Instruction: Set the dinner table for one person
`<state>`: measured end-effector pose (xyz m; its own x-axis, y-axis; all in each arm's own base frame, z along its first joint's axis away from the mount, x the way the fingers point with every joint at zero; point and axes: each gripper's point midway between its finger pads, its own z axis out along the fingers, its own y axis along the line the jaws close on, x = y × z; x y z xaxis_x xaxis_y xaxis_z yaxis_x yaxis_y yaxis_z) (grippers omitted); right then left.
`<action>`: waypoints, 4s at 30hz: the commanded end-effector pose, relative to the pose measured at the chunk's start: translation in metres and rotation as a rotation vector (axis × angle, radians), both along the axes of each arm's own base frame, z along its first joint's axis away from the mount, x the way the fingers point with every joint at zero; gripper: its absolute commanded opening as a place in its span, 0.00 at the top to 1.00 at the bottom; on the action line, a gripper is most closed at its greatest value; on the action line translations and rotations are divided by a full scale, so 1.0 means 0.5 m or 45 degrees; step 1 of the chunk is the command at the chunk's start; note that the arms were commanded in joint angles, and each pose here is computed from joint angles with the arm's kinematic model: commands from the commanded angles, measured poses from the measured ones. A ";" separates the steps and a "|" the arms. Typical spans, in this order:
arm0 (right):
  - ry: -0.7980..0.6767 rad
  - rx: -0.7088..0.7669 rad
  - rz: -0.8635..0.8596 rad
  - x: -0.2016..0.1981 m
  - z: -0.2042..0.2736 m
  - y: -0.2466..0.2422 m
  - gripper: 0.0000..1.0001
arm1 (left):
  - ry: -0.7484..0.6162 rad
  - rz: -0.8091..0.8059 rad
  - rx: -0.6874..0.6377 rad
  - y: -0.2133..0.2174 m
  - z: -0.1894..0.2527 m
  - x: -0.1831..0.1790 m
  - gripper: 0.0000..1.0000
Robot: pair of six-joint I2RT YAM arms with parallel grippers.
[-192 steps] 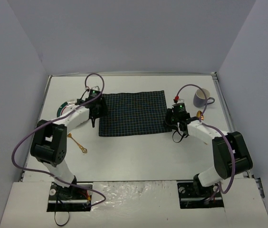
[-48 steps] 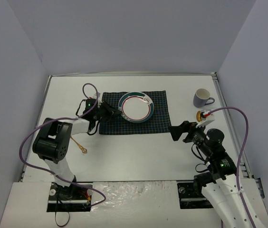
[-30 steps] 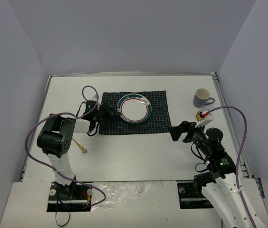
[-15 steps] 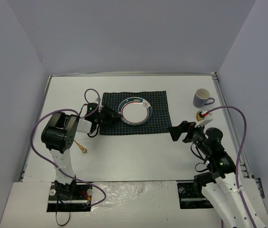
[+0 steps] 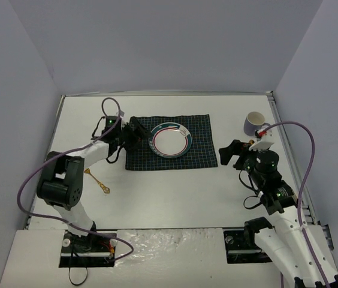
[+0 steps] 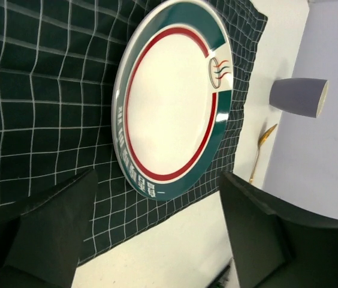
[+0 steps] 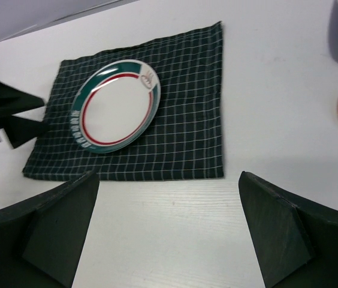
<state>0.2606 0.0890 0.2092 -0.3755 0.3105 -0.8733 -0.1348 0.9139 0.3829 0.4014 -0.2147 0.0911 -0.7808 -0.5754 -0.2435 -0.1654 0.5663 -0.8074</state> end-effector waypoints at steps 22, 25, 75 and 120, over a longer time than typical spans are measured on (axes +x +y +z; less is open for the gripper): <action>0.111 -0.580 -0.379 0.320 0.098 -0.220 0.04 | -0.282 -0.036 0.968 0.318 0.293 -0.113 0.03; 0.118 -0.699 -0.271 0.366 0.074 -0.241 0.12 | -0.265 -0.001 0.966 0.333 0.288 -0.113 0.03; 0.245 -0.884 0.323 0.496 -0.200 -0.289 0.62 | -0.169 0.034 1.037 0.368 0.256 -0.114 0.03; 0.107 -0.639 0.062 0.566 0.038 0.136 1.00 | -0.126 0.026 1.046 0.371 0.238 -0.113 0.03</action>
